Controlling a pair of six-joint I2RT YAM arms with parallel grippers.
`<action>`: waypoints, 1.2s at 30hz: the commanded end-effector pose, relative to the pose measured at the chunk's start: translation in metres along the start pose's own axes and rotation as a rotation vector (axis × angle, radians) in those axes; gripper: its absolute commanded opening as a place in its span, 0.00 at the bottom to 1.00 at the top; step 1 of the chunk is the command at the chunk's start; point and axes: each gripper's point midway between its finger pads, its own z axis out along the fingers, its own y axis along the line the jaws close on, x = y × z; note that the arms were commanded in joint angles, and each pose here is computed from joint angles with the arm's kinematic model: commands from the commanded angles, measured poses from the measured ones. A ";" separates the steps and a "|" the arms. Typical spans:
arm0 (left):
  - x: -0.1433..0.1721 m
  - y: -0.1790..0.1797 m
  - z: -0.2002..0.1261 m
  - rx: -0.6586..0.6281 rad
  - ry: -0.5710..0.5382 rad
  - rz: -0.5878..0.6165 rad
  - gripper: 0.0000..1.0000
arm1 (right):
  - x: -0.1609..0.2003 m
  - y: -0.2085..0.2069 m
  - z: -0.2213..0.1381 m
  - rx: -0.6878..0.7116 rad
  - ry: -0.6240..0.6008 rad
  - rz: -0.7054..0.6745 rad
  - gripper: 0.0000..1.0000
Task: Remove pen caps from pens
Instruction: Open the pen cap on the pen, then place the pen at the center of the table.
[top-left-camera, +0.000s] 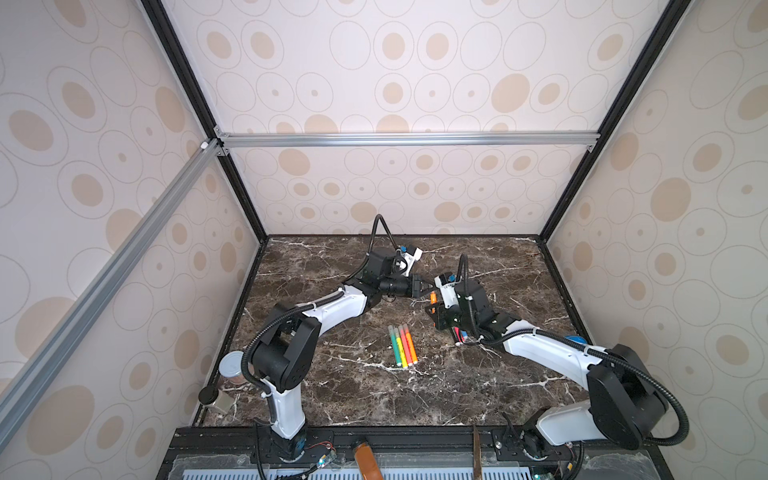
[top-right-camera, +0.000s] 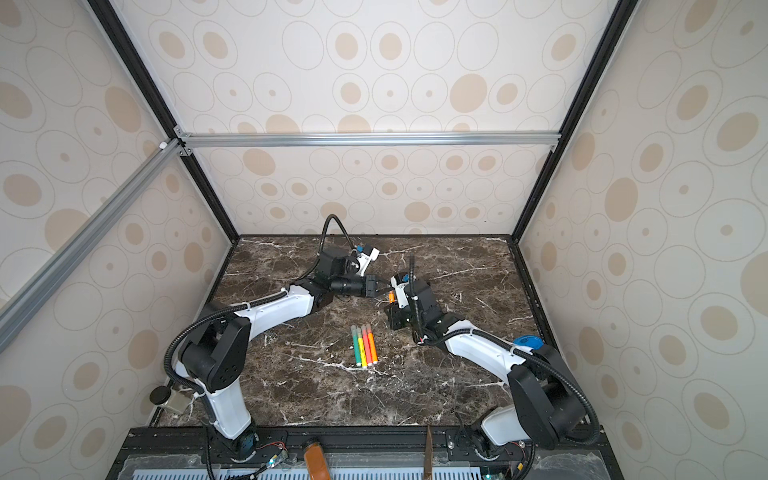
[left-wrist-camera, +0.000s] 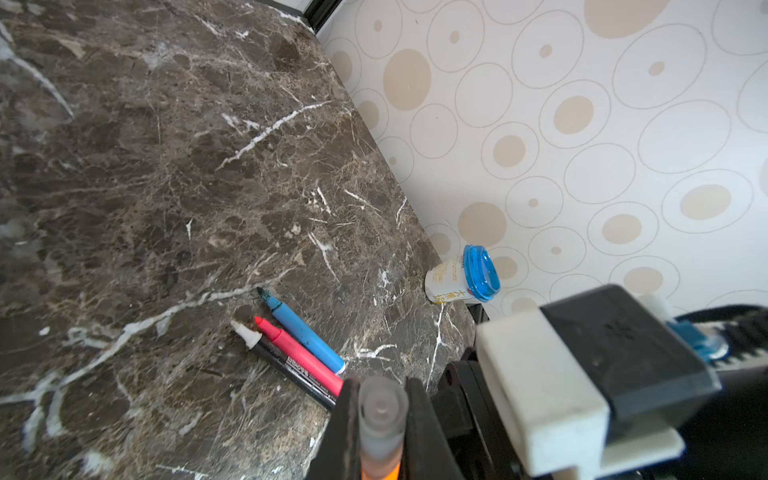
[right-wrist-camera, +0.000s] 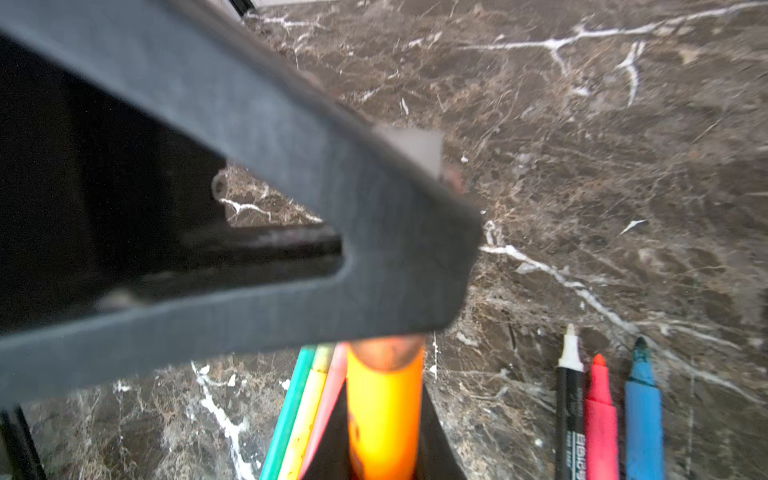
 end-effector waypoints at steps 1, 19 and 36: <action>-0.098 0.051 -0.045 -0.210 -0.261 0.081 0.00 | 0.060 -0.002 -0.009 -0.006 0.180 0.012 0.00; -0.205 0.080 -0.114 -0.386 -0.436 0.124 0.00 | 0.106 0.016 -0.012 -0.036 0.300 -0.031 0.00; -0.142 0.136 -0.168 -0.600 -0.381 0.024 0.00 | 0.092 -0.033 -0.005 0.276 0.351 -0.016 0.00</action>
